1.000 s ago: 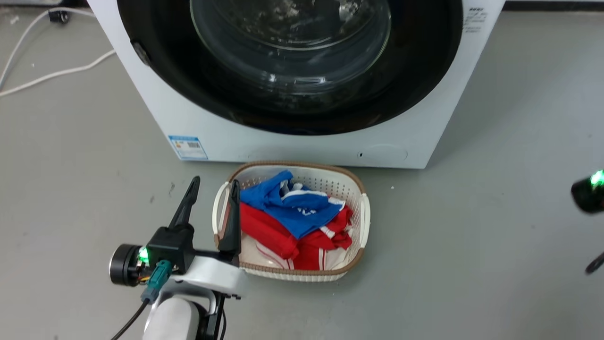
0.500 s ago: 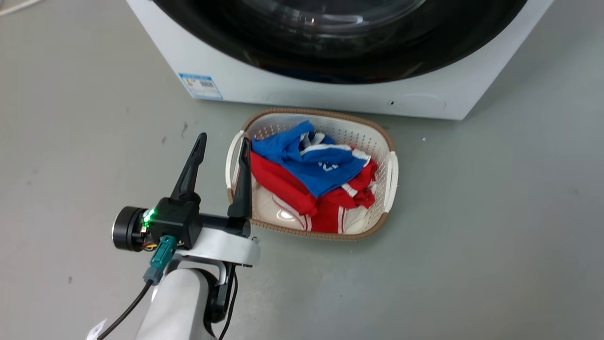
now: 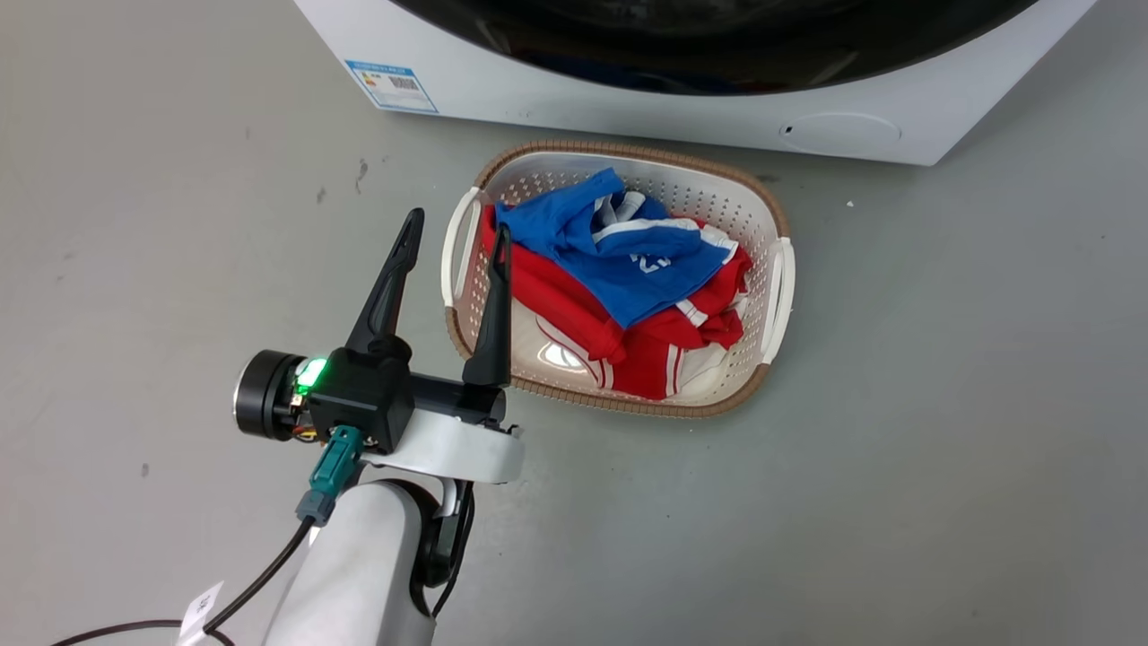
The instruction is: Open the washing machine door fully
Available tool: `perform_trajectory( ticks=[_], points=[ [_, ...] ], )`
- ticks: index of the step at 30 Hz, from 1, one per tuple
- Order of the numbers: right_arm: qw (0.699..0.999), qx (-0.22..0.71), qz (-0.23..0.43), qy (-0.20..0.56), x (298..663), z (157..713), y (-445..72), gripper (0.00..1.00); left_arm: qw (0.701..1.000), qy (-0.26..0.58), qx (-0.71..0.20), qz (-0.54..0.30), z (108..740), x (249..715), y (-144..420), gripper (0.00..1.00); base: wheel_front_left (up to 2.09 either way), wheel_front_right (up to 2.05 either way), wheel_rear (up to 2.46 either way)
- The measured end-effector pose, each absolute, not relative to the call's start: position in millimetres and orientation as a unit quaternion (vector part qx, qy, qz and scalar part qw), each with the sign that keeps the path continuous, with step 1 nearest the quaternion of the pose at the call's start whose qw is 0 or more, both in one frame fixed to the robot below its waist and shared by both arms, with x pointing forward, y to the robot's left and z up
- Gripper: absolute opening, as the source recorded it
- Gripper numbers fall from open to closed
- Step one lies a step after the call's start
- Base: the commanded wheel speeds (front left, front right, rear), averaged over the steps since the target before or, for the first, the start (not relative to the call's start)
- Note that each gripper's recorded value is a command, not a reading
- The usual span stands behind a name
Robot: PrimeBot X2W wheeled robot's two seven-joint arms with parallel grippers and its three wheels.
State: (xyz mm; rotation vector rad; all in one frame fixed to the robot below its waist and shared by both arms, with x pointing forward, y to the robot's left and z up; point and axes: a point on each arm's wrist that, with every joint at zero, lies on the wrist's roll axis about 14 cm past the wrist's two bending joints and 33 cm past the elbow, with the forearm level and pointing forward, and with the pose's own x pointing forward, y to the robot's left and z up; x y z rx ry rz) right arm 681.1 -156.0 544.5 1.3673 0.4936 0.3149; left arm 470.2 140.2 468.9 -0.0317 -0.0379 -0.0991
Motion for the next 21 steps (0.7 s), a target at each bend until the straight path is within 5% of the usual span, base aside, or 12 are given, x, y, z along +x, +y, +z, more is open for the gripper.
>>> perform_trajectory(
  ticks=[21],
  points=[
    [0.727,0.568,0.212,0.322,680,533,-125,0.0,0.998,-0.008,-0.019,-0.056,456,479,132,1.0,0.0,0.0,0.0]
  ],
)
